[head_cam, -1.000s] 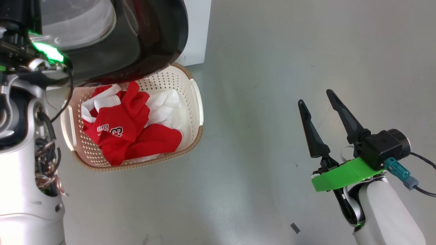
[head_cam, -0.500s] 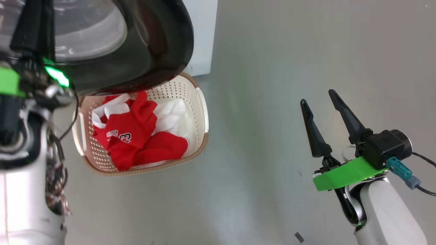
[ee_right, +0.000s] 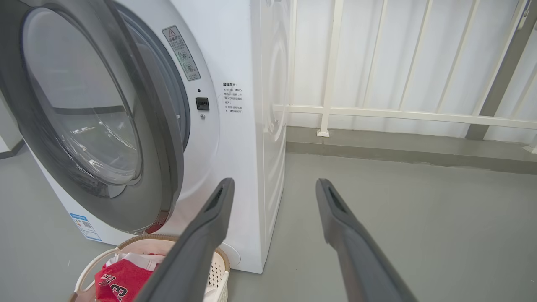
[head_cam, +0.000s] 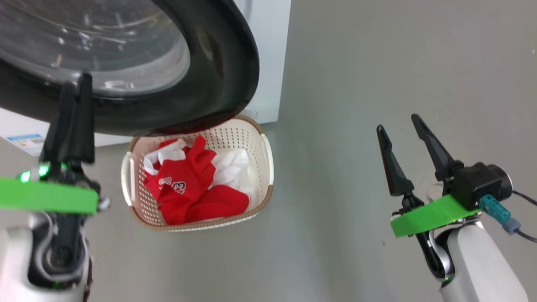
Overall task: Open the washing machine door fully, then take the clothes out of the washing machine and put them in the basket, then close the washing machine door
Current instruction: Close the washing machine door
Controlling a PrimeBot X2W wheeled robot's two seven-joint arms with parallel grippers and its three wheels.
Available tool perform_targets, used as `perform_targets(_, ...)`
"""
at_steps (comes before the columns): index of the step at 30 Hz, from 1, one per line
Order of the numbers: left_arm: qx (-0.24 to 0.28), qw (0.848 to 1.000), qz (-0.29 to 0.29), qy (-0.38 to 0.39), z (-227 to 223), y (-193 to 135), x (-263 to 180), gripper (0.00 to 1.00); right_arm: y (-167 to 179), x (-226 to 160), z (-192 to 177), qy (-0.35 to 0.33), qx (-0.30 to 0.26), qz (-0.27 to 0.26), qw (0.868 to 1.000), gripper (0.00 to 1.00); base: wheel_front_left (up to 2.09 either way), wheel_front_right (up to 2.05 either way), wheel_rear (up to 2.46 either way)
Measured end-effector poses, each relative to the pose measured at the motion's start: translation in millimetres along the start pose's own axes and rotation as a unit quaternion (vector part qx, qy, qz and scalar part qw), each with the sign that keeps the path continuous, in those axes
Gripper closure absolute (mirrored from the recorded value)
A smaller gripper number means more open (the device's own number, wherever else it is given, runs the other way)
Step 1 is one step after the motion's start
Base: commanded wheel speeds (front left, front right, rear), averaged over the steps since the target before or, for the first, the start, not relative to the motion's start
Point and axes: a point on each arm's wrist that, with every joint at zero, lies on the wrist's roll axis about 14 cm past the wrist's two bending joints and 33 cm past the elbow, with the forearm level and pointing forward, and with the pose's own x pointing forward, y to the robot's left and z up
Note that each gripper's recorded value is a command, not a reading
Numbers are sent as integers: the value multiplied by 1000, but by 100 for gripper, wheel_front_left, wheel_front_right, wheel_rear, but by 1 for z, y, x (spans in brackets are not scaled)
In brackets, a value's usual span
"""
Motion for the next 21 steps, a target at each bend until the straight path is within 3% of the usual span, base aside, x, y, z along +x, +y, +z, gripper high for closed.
perform_targets(5,110,994,-9,-23,11,-6,-32,0,5,-10,7,-6,-1,4,1000,0,0,0,0)
perform_targets(9,214,976,-27,-32,18,-15,-60,0,10,-15,22,-23,-3,9,1000,0,0,0,0)
perform_targets(14,276,961,-15,-35,21,-14,-82,0,13,-25,32,-35,-9,12,999,0,0,0,0)
perform_targets(21,320,947,5,-17,16,-6,-115,0,13,-42,44,-51,-9,9,999,0,0,0,0)
